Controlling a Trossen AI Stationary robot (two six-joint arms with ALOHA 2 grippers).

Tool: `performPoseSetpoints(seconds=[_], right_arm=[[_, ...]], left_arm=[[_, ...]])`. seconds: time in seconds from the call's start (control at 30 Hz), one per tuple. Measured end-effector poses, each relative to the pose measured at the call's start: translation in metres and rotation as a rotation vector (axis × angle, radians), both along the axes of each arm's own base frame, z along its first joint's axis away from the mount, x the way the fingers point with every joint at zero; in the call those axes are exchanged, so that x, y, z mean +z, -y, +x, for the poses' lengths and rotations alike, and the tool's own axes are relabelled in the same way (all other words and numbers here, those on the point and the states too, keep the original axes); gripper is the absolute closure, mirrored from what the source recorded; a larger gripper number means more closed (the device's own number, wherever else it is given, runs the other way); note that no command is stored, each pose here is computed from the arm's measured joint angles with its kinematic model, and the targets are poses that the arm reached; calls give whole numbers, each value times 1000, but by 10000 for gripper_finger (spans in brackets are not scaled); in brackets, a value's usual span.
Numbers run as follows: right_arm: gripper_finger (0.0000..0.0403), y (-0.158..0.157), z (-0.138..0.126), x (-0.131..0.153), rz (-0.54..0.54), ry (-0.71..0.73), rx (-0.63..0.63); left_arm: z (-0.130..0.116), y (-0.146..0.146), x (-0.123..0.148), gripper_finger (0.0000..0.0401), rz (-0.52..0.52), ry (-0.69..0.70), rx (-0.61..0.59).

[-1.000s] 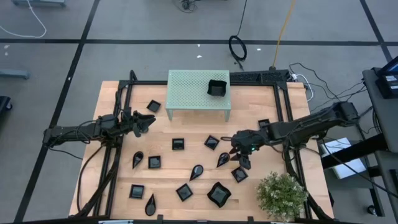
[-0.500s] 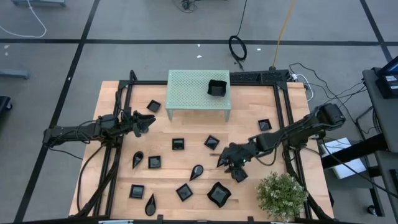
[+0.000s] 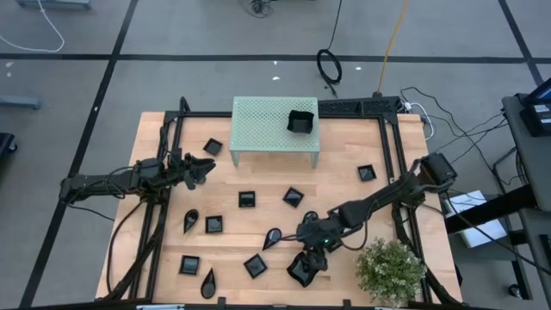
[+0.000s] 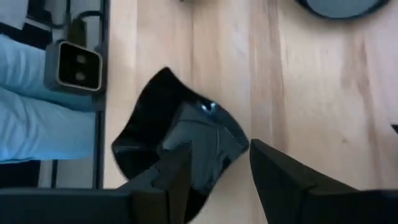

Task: Pick & Place Mini shaped plates
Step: Stack the black distorted square plate on top of the other black distorted square plate on the shelf

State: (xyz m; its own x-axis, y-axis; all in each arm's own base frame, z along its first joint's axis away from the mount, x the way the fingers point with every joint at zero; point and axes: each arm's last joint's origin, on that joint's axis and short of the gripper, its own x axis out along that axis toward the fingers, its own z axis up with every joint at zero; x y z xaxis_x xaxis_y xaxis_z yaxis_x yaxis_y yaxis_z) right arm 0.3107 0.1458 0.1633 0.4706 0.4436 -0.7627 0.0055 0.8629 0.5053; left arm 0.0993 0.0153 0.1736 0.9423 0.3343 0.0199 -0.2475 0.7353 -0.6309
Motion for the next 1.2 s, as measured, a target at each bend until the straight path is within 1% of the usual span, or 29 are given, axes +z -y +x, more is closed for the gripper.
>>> performPoseSetpoints(seconds=[0.2,0.6,0.73,0.97,1.0,1.2], right_arm=[[250,1,-3,-12,-30,-78,-5],[253,0,-2,-18,-19,-98,9],[283,0,-2,-18,-19,-96,15],[388,0,-2,-18,-17,-96,19],[395,0,-2,-18,-7,-100,29],[401,0,0,-15,68,-95,69]], left_arm=[[0,0,0,219,0,0,0],[0,0,0,219,0,0,0],[0,0,0,219,0,0,0],[0,0,0,219,0,0,0],[0,0,0,219,0,0,0],[0,0,0,219,0,1,0]])
